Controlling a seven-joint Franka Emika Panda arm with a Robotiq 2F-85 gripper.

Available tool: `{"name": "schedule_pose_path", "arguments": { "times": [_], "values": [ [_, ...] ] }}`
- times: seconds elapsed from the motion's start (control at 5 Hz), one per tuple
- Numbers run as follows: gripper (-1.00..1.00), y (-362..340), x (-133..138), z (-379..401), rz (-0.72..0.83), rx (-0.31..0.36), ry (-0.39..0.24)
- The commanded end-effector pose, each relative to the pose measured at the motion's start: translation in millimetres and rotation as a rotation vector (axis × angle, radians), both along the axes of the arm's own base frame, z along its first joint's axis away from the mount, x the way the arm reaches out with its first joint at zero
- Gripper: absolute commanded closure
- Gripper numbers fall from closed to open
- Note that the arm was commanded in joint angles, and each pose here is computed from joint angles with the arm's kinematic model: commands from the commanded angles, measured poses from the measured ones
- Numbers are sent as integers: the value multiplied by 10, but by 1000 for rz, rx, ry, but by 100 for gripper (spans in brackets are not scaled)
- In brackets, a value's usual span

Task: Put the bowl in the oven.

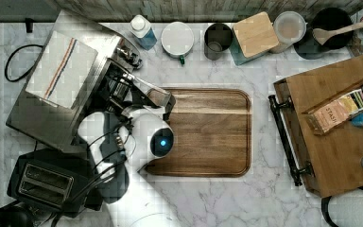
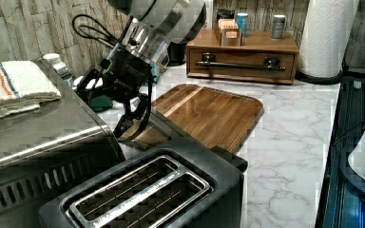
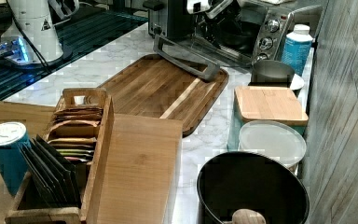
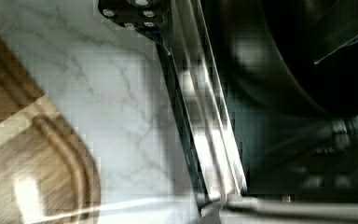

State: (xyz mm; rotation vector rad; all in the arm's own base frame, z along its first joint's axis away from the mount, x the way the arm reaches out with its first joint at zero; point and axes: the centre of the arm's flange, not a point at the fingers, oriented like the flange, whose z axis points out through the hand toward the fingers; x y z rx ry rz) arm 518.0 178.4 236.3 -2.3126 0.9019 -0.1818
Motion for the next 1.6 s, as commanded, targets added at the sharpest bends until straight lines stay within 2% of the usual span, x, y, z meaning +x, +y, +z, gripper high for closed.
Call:
{"name": "schedule_pose_path", "arguments": {
  "times": [0.2, 1.6],
  "values": [
    [-100, -213, -78, 471, -19, 57, -103],
    [-100, -214, -79, 470, -19, 57, -103]
  ]
}}
